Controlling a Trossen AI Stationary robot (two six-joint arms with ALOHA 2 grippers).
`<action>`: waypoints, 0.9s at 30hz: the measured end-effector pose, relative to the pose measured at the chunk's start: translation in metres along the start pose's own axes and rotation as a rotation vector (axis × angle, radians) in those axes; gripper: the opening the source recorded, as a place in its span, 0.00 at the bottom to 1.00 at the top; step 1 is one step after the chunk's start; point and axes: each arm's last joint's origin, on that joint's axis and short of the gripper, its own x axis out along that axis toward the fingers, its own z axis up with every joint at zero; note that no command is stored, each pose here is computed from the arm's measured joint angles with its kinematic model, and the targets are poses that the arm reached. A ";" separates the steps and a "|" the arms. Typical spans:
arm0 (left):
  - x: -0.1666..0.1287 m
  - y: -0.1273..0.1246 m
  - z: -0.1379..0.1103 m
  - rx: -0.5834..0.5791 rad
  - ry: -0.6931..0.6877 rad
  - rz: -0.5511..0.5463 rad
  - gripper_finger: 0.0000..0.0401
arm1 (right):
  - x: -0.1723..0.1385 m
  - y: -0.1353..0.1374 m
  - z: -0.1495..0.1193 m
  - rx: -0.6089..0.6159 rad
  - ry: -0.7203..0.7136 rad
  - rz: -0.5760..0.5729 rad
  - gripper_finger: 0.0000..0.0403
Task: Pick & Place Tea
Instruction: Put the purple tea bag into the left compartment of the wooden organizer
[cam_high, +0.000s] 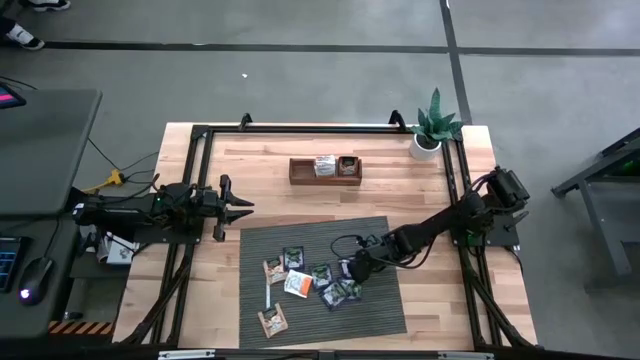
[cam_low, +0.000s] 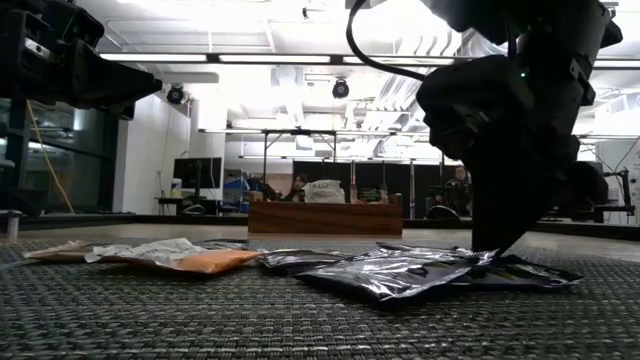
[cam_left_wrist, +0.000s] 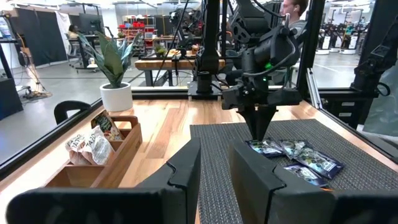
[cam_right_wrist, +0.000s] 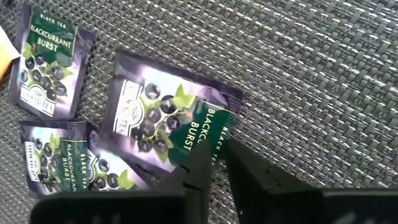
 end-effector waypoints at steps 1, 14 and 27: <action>0.000 0.000 0.000 0.000 0.000 0.000 0.21 | 0.000 0.000 0.000 -0.004 0.000 -0.002 0.10; 0.000 0.000 0.000 0.000 0.000 0.000 0.21 | -0.002 0.005 0.001 -0.117 0.043 0.029 0.00; 0.000 0.000 0.000 0.000 0.000 0.000 0.21 | -0.027 0.034 0.012 -0.336 -0.026 -0.018 0.00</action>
